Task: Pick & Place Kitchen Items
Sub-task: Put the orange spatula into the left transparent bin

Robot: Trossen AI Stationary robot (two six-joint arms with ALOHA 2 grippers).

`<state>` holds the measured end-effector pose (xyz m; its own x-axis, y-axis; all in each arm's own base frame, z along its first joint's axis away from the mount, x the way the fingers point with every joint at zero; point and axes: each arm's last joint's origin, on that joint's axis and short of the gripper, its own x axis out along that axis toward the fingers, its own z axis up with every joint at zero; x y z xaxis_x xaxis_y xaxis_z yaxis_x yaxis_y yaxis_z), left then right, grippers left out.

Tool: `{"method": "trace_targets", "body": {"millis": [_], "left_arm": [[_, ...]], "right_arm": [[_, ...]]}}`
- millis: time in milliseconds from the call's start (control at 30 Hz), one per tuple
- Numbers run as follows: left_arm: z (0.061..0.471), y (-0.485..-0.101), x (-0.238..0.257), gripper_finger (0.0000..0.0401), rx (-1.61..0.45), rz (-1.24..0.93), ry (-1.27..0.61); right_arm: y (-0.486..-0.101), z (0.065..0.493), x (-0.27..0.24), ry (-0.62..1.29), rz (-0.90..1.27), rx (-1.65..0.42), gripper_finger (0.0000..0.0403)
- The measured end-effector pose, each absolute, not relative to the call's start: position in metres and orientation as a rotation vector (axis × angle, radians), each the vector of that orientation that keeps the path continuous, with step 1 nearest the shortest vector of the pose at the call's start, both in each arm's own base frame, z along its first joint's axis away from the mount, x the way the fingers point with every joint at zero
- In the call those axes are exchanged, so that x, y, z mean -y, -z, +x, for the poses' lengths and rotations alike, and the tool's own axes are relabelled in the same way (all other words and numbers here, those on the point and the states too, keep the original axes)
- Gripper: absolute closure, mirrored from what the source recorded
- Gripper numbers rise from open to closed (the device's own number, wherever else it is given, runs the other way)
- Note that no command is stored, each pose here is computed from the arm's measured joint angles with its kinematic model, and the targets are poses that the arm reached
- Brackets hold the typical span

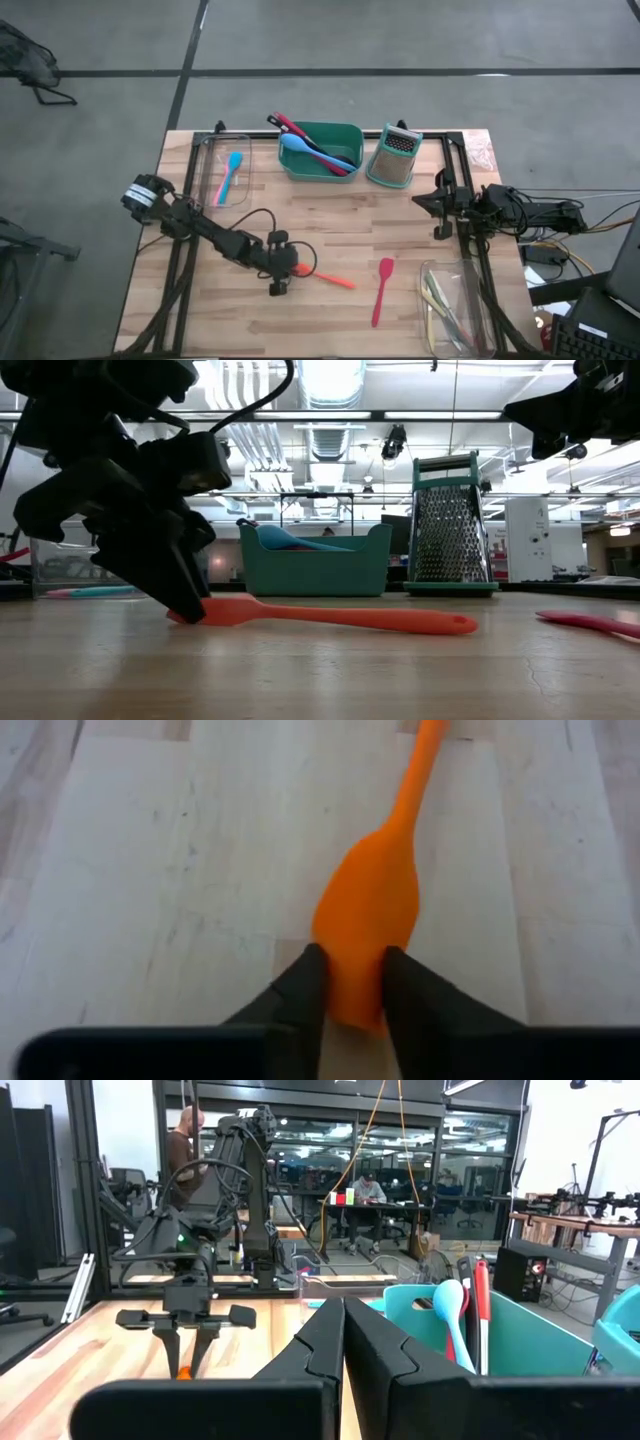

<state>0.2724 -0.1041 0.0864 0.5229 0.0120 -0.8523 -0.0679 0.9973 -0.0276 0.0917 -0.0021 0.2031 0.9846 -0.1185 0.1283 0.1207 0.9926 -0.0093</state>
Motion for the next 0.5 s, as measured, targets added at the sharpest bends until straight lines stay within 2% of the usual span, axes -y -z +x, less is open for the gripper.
{"method": "trace_targets", "body": {"millis": [167, 500], "left_arm": [[0.273, -0.089, 0.106, 0.0369, -1.002, -0.052, 0.006], [0.266, -0.133, 0.108, 0.0369, -0.889, -0.017, 0.049]], "right_arm": [[-0.203, 0.092, 0.002, 0.120, -0.017, 0.128, 0.0394], [-0.203, 0.092, 0.002, 0.120, -0.017, 0.128, 0.0394]]}}
